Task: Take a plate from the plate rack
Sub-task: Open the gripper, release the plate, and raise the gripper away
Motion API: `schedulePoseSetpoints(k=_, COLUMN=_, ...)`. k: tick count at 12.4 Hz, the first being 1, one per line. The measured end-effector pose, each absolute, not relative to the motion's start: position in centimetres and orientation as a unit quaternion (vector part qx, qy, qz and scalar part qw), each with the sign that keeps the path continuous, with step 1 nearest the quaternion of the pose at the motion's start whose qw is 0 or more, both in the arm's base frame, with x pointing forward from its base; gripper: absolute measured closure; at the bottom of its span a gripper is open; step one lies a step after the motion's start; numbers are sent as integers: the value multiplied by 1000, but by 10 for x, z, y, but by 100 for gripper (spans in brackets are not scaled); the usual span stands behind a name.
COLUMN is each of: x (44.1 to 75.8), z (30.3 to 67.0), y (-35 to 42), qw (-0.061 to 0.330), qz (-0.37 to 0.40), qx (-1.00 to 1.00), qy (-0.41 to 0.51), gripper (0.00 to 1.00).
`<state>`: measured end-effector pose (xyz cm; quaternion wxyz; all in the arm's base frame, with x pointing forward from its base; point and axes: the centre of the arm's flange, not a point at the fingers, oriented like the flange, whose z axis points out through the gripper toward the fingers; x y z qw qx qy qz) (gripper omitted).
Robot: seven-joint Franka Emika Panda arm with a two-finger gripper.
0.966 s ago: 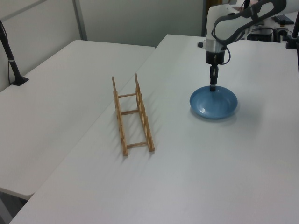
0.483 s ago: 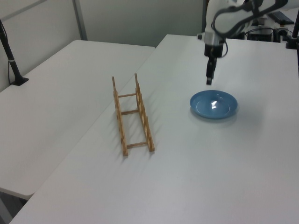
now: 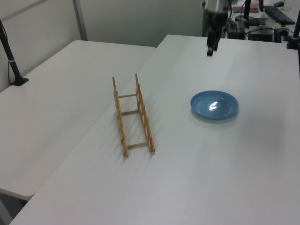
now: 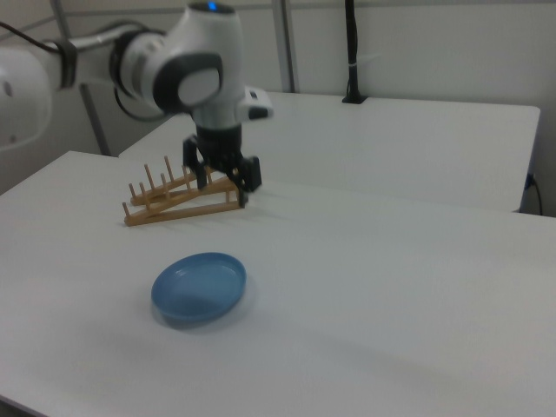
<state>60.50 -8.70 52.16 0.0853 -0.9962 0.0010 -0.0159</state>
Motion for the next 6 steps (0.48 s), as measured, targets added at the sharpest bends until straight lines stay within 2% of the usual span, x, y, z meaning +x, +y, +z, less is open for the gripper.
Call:
schedulePoseSetpoints(k=3, x=588, z=579, y=-81, qw=89, qz=5, qx=-994, qy=61, gripper=0)
schedulePoseSetpoints(k=6, x=567, z=614, y=-73, qw=89, qz=26, qx=-988, qy=120, gripper=0)
